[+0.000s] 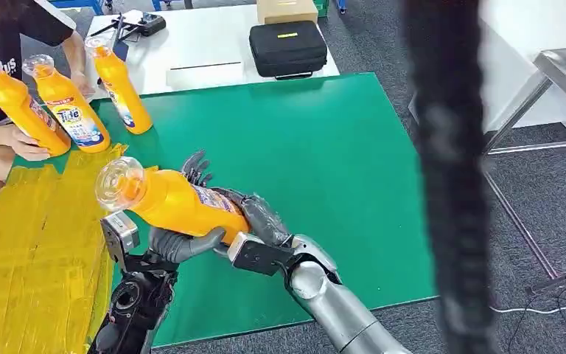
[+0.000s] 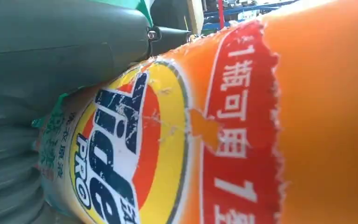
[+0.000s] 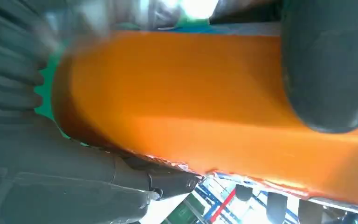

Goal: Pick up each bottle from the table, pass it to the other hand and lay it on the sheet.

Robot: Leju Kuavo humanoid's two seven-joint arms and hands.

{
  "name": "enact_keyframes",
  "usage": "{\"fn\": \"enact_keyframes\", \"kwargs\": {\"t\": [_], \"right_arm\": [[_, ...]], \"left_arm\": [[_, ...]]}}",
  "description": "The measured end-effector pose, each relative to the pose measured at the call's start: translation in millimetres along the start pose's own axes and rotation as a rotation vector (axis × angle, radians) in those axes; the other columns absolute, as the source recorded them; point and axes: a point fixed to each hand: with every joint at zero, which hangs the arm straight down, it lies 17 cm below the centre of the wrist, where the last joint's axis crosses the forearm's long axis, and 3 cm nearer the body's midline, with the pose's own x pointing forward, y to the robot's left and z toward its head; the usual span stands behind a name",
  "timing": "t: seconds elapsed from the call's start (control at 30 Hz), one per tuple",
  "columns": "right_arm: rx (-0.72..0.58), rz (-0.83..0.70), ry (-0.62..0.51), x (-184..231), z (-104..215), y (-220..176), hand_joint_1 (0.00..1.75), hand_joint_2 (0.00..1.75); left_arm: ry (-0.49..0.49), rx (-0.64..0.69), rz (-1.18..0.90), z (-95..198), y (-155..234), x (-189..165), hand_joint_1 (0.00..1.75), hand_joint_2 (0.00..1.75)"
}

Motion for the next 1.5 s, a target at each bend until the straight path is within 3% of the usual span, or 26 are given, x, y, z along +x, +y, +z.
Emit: {"fn": "enact_keyframes", "kwargs": {"t": [0.03, 0.07, 0.1, 0.2, 0.23, 0.27, 0.47, 0.6, 0.9, 1.1, 1.2, 1.27, 1.37, 1.43, 1.5], "right_arm": [[0.001, 0.001, 0.0, -0.2, 0.2, 0.0, 1.75, 1.75], [0.002, 0.001, 0.0, -0.2, 0.4, 0.3, 1.75, 1.75], [0.003, 0.002, 0.001, -0.2, 0.5, 0.6, 1.75, 1.75], [0.002, 0.004, 0.004, -0.3, 0.2, 0.6, 1.75, 1.75], [-0.006, 0.005, 0.007, -0.8, 0.0, -0.7, 1.34, 1.75], [-0.015, 0.006, 0.01, -1.5, -0.1, -2.6, 0.03, 1.75], [-0.097, 0.006, 0.008, 1.5, 3.8, -17.9, 0.0, 1.75], [-0.198, 0.043, 0.014, -0.3, 12.5, -47.4, 0.0, 1.75], [-0.347, 0.093, 0.024, -2.4, 30.4, -99.9, 0.0, 1.75], [-0.436, 0.18, 0.007, 5.9, 38.9, -126.2, 0.0, 1.75], [-0.492, 0.239, -0.008, 16.1, 46.8, -141.4, 0.0, 1.75], [-0.532, 0.285, -0.03, 28.0, 52.2, -152.6, 0.0, 1.75], [-0.551, 0.305, -0.044, 35.6, 55.2, -160.1, 0.0, 1.75], [-0.558, 0.31, -0.053, 40.0, 57.3, -162.6, 0.0, 1.75], [-0.567, 0.326, -0.06, 44.3, 58.2, -165.9, 0.0, 1.75]], "left_arm": [[0.0, 0.0, 0.0, 0.2, 0.0, -0.2, 0.0, 1.75], [0.001, 0.001, 0.0, 0.2, 0.0, -0.2, 0.1, 1.75], [0.001, 0.001, 0.0, 0.3, 0.1, -0.3, 1.71, 1.75], [-0.009, 0.022, 0.026, 1.4, 4.1, 1.6, 1.75, 1.75], [-0.019, 0.038, 0.045, 2.0, 7.7, 3.6, 1.75, 1.75], [-0.028, 0.059, 0.064, 2.6, 12.7, 5.7, 1.75, 1.75], [-0.07, 0.206, 0.086, 1.6, 49.6, 18.3, 1.75, 1.75], [-0.1, 0.331, -0.006, 5.1, 84.6, 25.9, 1.75, 1.75], [-0.134, 0.478, -0.076, 16.9, 130.7, 37.8, 1.75, 1.75], [-0.153, 0.63, -0.506, 29.0, 167.9, 58.0, 1.75, 1.75], [-0.137, 0.655, -0.925, 28.9, 180.6, 73.3, 1.75, 1.75], [-0.1, 0.6, -1.316, 20.2, 186.8, 79.8, 1.75, 1.75], [-0.083, 0.403, -1.741, 9.9, 179.0, 69.6, 1.75, 1.75], [-0.067, 0.334, -1.859, 10.4, 180.1, 61.6, 1.75, 1.75], [0.002, 0.457, -1.812, 16.8, 205.9, 71.2, 1.75, 1.75]]}}
